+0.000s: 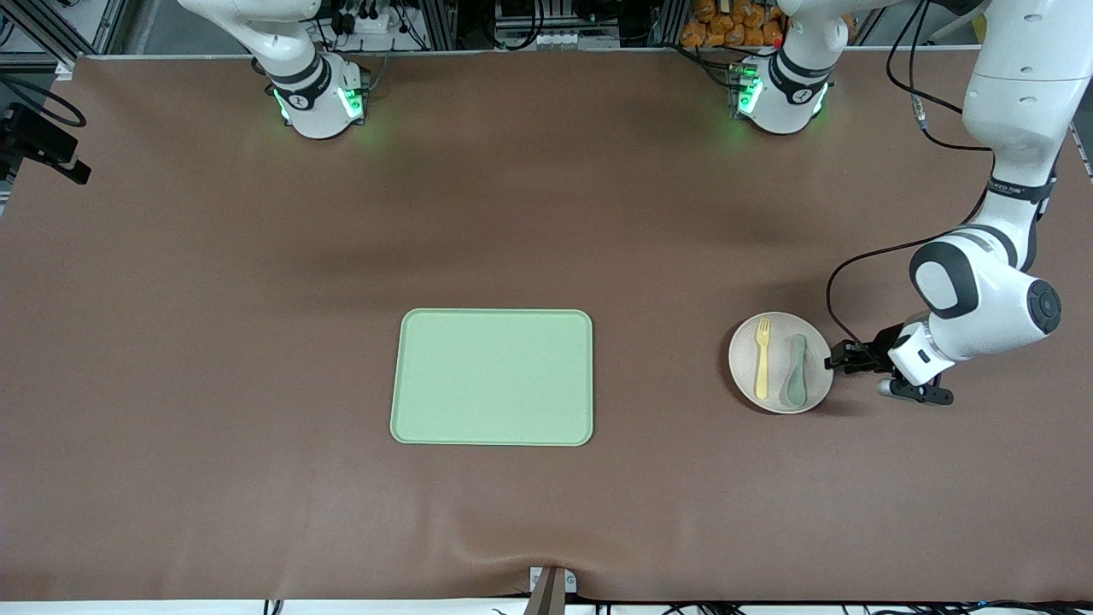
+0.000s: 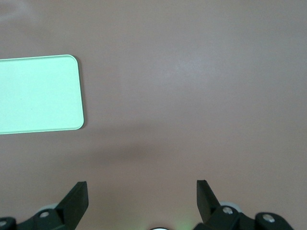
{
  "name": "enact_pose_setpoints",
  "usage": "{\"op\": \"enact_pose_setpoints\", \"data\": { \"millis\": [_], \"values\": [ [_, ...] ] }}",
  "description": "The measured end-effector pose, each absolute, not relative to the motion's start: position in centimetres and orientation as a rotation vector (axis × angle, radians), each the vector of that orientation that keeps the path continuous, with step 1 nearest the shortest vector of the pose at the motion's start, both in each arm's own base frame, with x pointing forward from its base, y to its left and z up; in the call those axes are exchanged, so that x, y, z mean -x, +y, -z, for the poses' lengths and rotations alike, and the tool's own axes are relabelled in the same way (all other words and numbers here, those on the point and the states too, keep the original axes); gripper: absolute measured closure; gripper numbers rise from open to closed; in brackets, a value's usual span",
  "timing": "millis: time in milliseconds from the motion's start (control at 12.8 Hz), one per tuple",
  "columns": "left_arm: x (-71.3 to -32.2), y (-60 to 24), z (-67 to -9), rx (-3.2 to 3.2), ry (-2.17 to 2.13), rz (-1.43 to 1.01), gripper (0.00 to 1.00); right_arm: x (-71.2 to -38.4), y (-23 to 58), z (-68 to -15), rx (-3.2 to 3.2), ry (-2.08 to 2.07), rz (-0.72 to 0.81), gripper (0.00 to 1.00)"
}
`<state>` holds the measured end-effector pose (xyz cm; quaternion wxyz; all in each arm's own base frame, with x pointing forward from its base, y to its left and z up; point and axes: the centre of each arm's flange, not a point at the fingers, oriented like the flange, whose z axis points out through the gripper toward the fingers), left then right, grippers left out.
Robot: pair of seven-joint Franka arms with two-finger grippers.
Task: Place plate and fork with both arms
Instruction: 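Reach the left gripper down to the white plate rim and grip it, then slide the white plate with the left gripper onto the green tray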
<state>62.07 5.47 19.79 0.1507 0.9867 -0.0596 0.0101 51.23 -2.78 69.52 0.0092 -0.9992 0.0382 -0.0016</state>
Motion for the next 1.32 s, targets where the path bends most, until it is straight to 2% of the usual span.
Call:
{"op": "enact_pose_setpoints", "data": {
  "millis": [311,545,623,857,1012,1324],
  "values": [
    [-62.2,4.7,-19.5,-2.813,-0.154,-0.029,0.62,-51.2,-2.9,-69.4,3.121,0.121,0.002,0.0],
    [-62.1,4.5,-18.9,-2.81,-0.156,-0.016,0.65,-51.3,-2.8,-69.4,3.121,0.121,0.001,0.0],
    [-62.1,4.5,-18.7,-2.81,-0.155,-0.013,0.71,-51.3,-2.8,-69.4,3.121,0.12,0.0,0.0],
    [-62.1,4.4,-18.3,-2.808,-0.155,-0.005,0.76,-51.3,-2.8,-69.4,3.121,0.119,-0.002,0.0],
    [-62.1,4.3,-18.1,-2.807,-0.155,-0.002,0.93,-51.2,-2.8,-69.3,3.121,0.119,-0.008,0.0],
    [-62.2,4.3,-18.2,-2.805,-0.157,-0.002,0.96,-51.2,-2.8,-69.3,3.121,0.12,-0.01,0.0]
  ]
}}
